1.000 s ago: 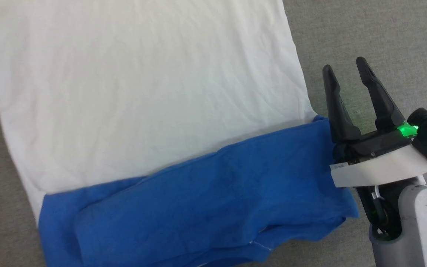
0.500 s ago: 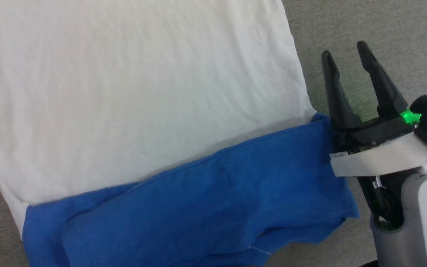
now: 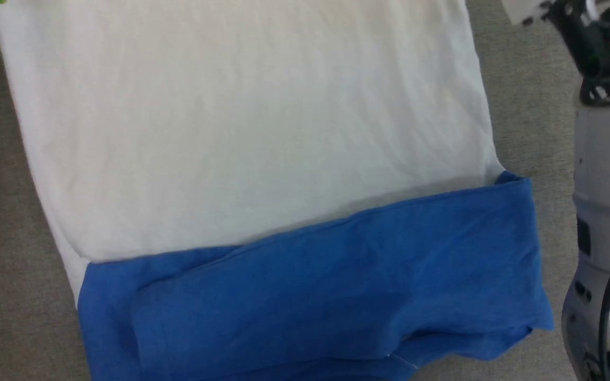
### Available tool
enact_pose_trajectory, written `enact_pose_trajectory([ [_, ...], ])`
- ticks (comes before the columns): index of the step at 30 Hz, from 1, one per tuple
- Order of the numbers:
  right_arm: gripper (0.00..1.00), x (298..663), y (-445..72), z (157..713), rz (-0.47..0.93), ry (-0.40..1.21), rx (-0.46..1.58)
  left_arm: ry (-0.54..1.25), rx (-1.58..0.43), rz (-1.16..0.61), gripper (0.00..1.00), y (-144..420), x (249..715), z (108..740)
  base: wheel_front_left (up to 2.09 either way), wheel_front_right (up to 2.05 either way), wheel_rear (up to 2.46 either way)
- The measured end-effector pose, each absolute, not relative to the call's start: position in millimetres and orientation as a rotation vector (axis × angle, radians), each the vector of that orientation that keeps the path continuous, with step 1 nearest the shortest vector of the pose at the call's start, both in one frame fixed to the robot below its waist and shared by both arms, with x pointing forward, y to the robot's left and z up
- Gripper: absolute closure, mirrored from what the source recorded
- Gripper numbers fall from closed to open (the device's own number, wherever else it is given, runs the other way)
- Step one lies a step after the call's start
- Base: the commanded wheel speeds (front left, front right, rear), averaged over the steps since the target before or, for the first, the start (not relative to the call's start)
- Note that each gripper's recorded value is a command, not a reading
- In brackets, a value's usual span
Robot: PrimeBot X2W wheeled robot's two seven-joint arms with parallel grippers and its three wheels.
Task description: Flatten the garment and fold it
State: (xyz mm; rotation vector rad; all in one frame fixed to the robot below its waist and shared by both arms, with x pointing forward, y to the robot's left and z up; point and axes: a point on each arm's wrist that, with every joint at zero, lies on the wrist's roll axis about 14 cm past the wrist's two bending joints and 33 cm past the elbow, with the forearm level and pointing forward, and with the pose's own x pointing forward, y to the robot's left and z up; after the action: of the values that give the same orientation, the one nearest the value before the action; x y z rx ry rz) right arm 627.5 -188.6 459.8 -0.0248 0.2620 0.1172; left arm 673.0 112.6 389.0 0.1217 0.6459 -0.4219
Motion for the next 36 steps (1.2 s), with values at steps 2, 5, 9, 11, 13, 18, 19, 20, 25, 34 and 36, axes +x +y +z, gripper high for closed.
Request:
enact_pose_trajectory([
  [2, 0.00, 642, -188, 442, 0.110, 0.370, 0.008, 0.623, 0.122, -0.449, 1.00, 106, 671, 393, 0.00, 0.00, 0.00],
  [5, 0.00, 658, -189, 421, 0.089, 0.485, 0.010, 0.598, 0.129, -0.463, 1.00, 105, 669, 398, 0.00, 0.00, 0.00],
  [9, 0.00, 669, -186, 390, 0.069, 0.632, 0.008, 0.583, 0.141, -0.463, 1.00, 112, 668, 397, 0.00, 0.00, 0.00],
  [11, 0.00, 672, -185, 377, 0.059, 0.696, 0.018, 0.581, 0.146, -0.461, 1.00, 116, 666, 395, 0.00, 0.00, 0.00],
  [13, 0.00, 674, -181, 366, 0.057, 0.746, 0.019, 0.576, 0.150, -0.458, 1.00, 120, 665, 393, 0.00, 0.00, 0.00],
  [18, 0.55, 678, -176, 348, 0.045, 0.863, -0.020, 0.589, 0.163, -0.446, 1.00, 131, 663, 383, 0.00, 0.00, 0.00],
  [19, 0.69, 680, -175, 347, 0.045, 0.881, -0.035, 0.595, 0.166, -0.445, 1.00, 133, 663, 381, 0.00, 0.00, 0.00],
  [20, 0.87, 680, -173, 346, 0.045, 0.894, -0.052, 0.596, 0.167, -0.443, 1.00, 134, 663, 379, 0.00, 0.00, 0.00],
  [25, 1.00, 685, -170, 354, 0.050, 0.874, -0.106, 0.576, 0.163, -0.434, 1.00, 138, 668, 377, 0.00, 0.00, 0.00],
  [34, 1.00, 706, -176, 406, 0.043, 0.562, -0.144, 0.363, 0.191, -0.370, 1.00, 145, 697, 414, 0.00, 0.00, 0.00],
  [36, 1.00, 709, -178, 421, 0.043, 0.490, -0.144, 0.297, 0.192, -0.349, 1.00, 148, 703, 427, 0.00, 0.00, 0.00],
])
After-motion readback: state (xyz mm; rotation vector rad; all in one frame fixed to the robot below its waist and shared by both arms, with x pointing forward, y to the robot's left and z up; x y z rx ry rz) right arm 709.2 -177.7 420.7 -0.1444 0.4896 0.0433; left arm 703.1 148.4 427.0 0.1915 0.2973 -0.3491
